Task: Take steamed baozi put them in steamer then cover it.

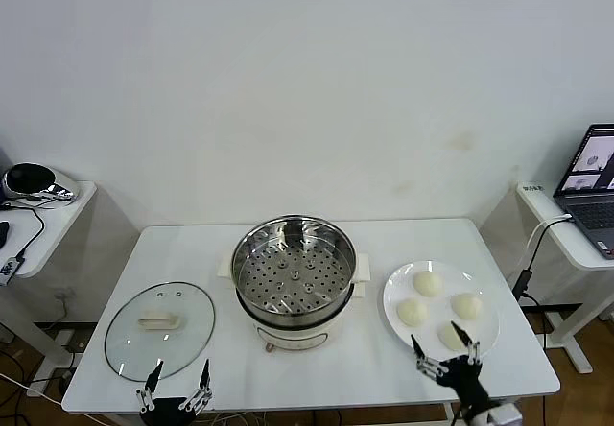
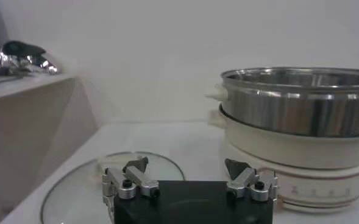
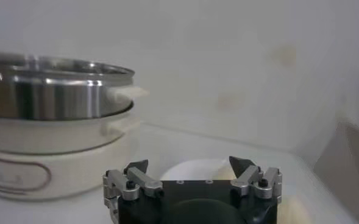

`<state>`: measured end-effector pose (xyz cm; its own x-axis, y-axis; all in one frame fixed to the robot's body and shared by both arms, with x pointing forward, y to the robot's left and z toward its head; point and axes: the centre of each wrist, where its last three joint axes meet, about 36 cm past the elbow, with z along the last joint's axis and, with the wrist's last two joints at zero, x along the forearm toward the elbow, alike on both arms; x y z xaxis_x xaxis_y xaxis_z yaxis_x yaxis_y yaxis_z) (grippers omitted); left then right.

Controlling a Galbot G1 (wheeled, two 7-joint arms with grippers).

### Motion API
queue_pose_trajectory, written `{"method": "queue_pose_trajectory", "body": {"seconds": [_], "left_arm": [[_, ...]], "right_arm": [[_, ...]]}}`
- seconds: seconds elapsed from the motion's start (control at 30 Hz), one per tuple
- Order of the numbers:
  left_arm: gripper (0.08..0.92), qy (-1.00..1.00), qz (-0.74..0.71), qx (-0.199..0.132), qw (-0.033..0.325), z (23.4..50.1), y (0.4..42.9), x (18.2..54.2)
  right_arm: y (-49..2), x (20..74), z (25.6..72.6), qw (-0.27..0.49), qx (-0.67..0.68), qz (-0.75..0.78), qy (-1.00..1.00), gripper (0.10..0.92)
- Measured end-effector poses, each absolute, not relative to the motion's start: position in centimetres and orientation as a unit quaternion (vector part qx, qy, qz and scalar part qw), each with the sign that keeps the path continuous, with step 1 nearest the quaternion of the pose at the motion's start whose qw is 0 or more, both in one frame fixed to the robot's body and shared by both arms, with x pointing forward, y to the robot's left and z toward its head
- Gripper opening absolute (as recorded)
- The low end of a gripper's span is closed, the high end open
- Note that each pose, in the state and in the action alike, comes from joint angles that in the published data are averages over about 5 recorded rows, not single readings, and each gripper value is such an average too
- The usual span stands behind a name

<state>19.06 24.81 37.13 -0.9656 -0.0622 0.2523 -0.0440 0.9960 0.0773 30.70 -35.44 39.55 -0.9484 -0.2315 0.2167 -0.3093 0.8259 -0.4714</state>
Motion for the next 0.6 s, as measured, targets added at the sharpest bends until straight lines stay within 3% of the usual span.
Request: {"method": "queue_pose_trajectory", "body": {"seconds": [0.3, 0.6], "left_arm": [[0.823, -0.987, -0.069, 0.024, 0.144, 38.4, 24.9, 19.6], [0.823, -0.985, -0.086, 0.042, 0.146, 39.7, 25.2, 20.0]], "right_arm": [[-39.8, 38.4, 45.6, 0.101, 0.214, 0.442, -0.865, 0.823], [-42.1, 47.3, 51.2, 0.161, 0.293, 0.566, -0.754, 0.823]]}}
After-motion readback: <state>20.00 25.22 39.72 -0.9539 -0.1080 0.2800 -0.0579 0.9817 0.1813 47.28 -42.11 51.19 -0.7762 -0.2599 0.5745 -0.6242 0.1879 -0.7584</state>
